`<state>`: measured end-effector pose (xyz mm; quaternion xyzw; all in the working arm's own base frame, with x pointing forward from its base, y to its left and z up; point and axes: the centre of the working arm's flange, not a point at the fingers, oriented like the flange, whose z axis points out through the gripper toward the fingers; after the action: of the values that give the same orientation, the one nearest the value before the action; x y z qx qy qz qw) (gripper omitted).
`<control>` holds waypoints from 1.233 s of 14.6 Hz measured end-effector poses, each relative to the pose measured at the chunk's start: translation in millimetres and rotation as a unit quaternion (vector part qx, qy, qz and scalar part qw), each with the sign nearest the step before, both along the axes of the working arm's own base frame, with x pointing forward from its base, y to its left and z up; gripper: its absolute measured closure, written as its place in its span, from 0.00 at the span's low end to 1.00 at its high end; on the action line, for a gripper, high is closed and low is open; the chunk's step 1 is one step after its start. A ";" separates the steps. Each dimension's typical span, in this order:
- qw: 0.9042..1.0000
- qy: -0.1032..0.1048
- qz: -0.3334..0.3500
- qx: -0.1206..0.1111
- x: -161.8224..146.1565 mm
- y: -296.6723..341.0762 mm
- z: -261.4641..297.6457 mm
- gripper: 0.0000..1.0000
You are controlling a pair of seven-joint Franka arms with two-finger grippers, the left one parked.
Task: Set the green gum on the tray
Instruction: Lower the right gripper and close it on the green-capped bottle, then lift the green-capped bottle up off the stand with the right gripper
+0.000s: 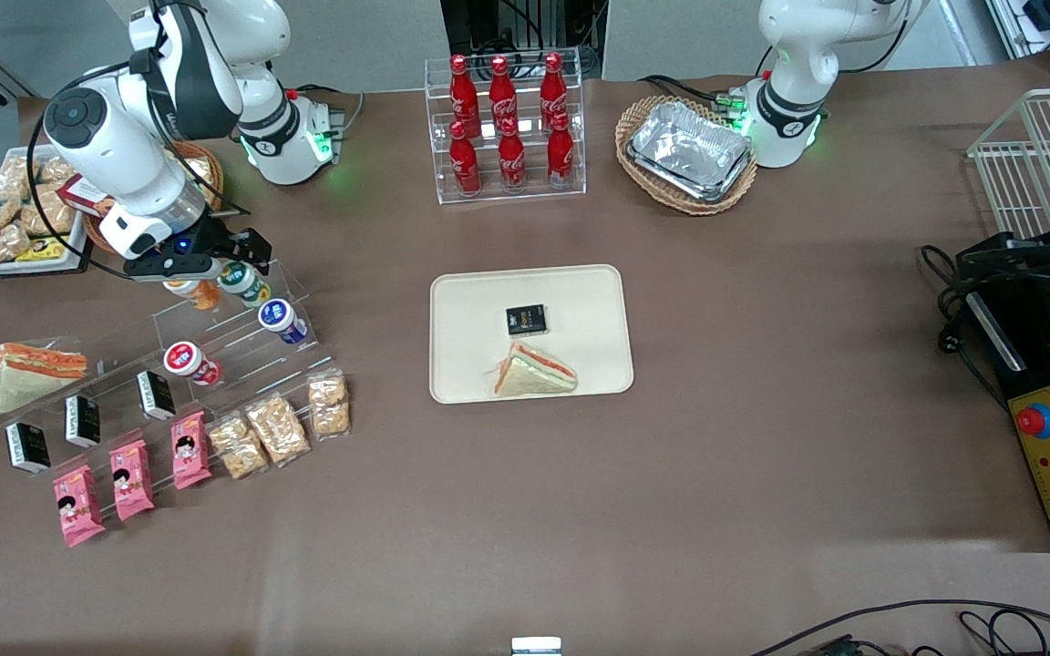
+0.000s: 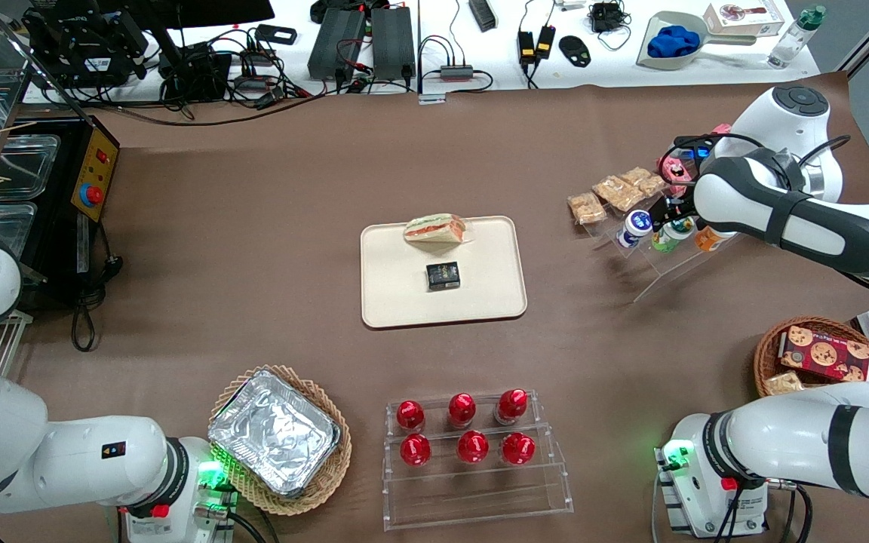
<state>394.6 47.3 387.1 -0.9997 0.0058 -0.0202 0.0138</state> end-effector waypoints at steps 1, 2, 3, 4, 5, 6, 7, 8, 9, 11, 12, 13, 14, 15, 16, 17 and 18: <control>1.000 0.000 0.000 0.000 -0.8 -0.1 -1.7 0.04; 1.000 0.001 -0.001 0.000 -1.5 -0.1 -3.0 0.15; 1.000 0.002 -0.001 0.000 -1.8 -0.2 -3.6 0.24; 1.000 0.002 -0.001 0.000 -1.9 -0.2 -3.9 0.34; 1.000 0.002 -0.001 0.000 -1.9 -0.1 -3.8 0.41; 1.000 0.002 -0.002 0.000 -1.9 -0.1 -3.8 0.41; 1.000 0.002 -0.001 0.000 -1.9 0.0 -3.8 0.41; 1.000 0.002 -0.001 0.000 -1.9 0.0 -3.8 0.41; 1.000 0.002 -0.002 0.000 -1.9 -0.1 -3.8 0.41; 1.000 0.002 -0.002 0.000 -1.4 -0.2 -2.9 0.41; 1.000 0.003 -0.002 0.000 -0.1 -0.2 0.2 0.41; 1.000 0.009 -0.002 0.000 2.1 0.1 7.2 0.41; 1.000 0.016 -0.001 -0.001 5.6 0.6 18.5 0.41; 1.000 0.020 0.000 -0.001 10.0 1.4 33.4 0.41; 1.000 0.021 0.000 0.000 14.9 2.2 50.6 0.41; 1.000 0.022 0.001 0.000 19.2 2.9 67.9 0.41; 1.000 0.023 0.002 0.000 22.7 3.4 84.8 0.41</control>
<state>417.3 50.6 471.9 -0.9999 0.0046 0.0026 0.0139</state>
